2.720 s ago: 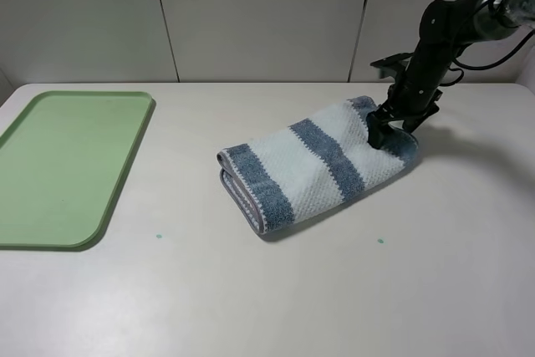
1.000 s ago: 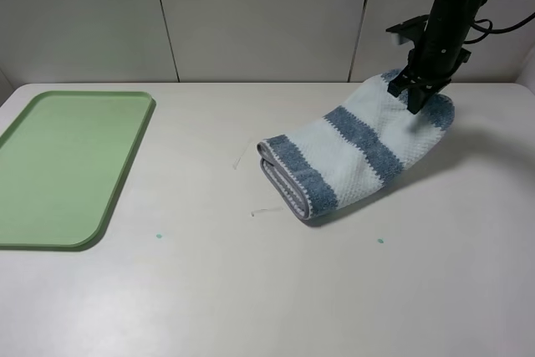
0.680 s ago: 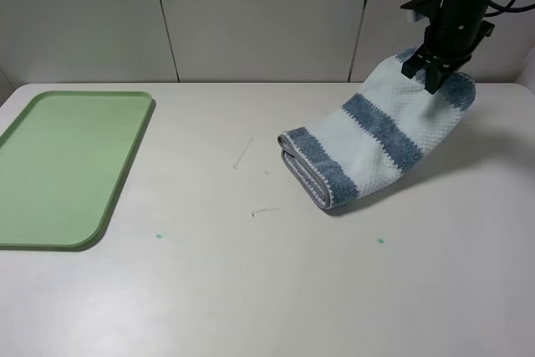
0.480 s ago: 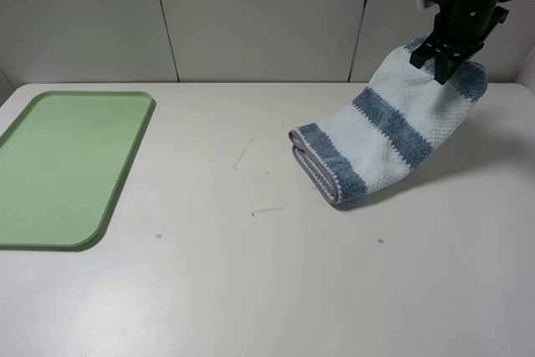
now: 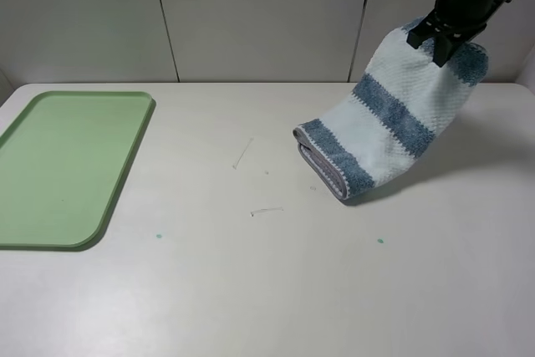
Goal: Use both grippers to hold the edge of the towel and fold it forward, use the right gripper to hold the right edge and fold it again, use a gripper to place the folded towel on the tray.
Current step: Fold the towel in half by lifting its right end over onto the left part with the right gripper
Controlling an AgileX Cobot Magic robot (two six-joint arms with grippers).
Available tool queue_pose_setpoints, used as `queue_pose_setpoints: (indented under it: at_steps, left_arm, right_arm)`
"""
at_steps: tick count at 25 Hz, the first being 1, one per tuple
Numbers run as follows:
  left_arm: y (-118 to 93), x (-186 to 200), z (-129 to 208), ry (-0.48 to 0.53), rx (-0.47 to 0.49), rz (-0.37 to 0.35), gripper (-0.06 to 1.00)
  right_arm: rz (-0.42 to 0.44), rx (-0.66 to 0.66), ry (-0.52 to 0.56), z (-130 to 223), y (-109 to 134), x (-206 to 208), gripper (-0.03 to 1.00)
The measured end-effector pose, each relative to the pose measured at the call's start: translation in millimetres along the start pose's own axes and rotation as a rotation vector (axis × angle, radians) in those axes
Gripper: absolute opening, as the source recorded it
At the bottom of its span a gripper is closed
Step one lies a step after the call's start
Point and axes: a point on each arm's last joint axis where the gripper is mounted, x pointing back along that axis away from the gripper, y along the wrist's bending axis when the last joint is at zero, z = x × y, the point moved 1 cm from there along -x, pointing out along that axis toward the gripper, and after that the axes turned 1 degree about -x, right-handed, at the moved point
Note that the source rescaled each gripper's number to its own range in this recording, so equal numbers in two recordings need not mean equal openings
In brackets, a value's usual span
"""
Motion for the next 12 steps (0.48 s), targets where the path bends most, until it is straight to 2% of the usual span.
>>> queue_pose_setpoints:
  at_steps: [7,12]
  left_arm:
    - [0,0,0,0.0,0.0,0.0,0.95]
    - [0,0,0,0.0,0.0,0.0,0.95]
  right_arm:
    - [-0.032,0.068,-0.016,-12,52,6,0.08]
    - [-0.058,0.141,0.044,-4,85,-6,0.08]
